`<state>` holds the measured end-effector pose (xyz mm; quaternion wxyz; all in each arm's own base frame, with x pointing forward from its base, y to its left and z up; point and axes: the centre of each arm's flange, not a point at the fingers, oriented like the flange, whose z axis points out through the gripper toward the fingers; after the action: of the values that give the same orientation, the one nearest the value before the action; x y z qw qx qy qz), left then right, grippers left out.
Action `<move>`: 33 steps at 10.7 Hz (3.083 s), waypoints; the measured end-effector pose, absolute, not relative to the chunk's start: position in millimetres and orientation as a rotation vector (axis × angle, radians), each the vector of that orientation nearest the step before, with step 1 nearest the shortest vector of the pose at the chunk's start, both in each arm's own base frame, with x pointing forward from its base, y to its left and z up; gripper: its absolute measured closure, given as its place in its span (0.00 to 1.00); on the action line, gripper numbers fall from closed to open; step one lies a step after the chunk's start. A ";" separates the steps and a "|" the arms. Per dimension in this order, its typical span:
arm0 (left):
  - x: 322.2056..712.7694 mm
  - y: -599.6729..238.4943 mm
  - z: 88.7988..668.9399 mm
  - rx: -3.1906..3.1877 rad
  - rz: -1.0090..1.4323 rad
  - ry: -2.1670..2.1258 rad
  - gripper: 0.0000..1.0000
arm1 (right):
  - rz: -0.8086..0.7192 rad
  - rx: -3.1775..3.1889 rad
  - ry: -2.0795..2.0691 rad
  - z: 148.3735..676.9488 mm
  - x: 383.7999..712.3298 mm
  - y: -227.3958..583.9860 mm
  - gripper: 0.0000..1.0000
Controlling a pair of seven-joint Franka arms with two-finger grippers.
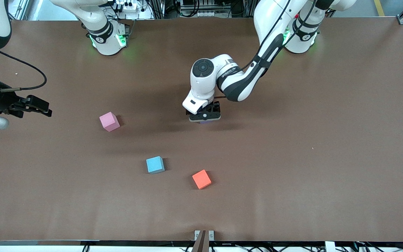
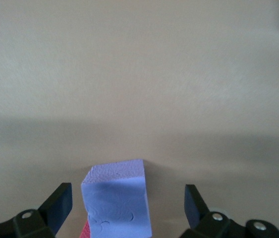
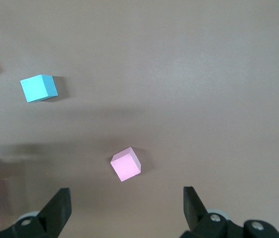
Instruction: Arrange blocks into number 1
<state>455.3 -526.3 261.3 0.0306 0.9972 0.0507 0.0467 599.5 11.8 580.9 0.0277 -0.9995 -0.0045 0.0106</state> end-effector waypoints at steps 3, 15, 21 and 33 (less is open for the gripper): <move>489.6 -497.4 346.0 3.007 0.275 0.251 0.00 | 0.024 -3.086 -0.021 581.4 600.1 14.5 0.00; 576.2 -125.2 592.6 3.086 0.245 0.214 0.00 | 0.005 -3.131 0.066 583.7 601.5 20.2 0.00; 543.9 -41.7 635.4 3.145 0.097 0.048 0.00 | 0.003 -3.131 0.070 584.1 601.6 20.1 0.00; 535.5 -47.7 657.8 3.141 0.095 0.012 0.00 | 0.004 -3.131 0.073 584.1 601.6 19.9 0.00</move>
<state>535.5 -47.7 657.8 -0.0005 0.9995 0.0039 0.0301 601.6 19.9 584.1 0.0047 -0.9997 0.0232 0.0012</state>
